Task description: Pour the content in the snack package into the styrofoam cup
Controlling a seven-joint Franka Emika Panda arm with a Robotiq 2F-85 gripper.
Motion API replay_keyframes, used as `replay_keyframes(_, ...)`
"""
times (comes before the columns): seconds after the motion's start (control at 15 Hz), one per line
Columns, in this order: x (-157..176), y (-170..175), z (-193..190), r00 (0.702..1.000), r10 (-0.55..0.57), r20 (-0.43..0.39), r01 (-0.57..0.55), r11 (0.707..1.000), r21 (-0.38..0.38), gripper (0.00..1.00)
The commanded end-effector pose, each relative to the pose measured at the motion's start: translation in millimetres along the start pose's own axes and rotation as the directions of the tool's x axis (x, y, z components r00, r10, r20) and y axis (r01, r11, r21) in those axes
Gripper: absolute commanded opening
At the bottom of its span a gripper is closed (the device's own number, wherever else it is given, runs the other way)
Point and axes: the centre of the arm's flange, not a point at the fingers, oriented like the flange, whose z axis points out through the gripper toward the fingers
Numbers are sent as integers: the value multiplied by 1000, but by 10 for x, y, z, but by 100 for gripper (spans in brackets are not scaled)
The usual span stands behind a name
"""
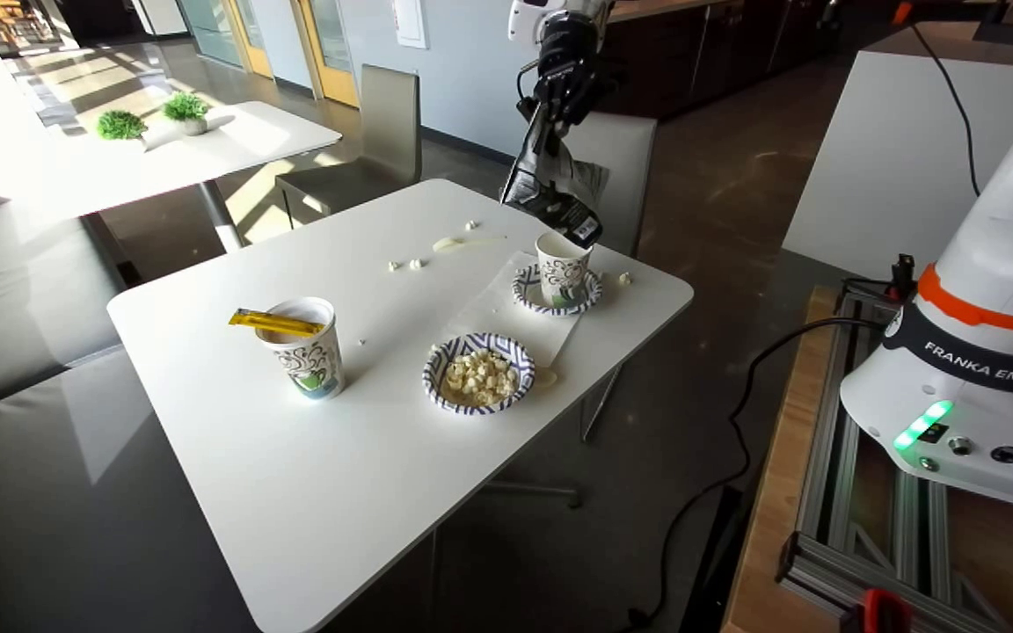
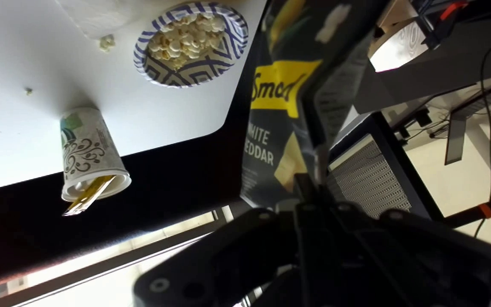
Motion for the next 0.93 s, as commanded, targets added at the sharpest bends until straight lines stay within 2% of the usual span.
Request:
replay_keyframes(0.0, -41, 102, -6, 999, 36, 14, -35, 999, -39, 0)
replay_keyframes(0.07, -75, 200, -47, 997, -18, 72, 28, 989, -143, 0)
replay_keyframes(0.13, -42, 134, -43, 999, 42, 5, -42, 999, -30, 0)
replay_keyframes(0.2, -63, 187, -37, 998, 18, 65, -9, 990, -140, 0)
replay_keyframes(0.27, -57, 173, -25, 998, 35, 53, -28, 992, -123, 0)
replay_keyframes(0.33, -48, 191, -20, 996, 27, 89, -11, 985, -173, 0)
replay_keyframes(0.67, 25, 209, 80, 978, 48, 205, 15, 956, -293, 0)
replay_keyframes(0.87, 153, 116, 183, 962, 88, 257, 5, 940, -340, 0)
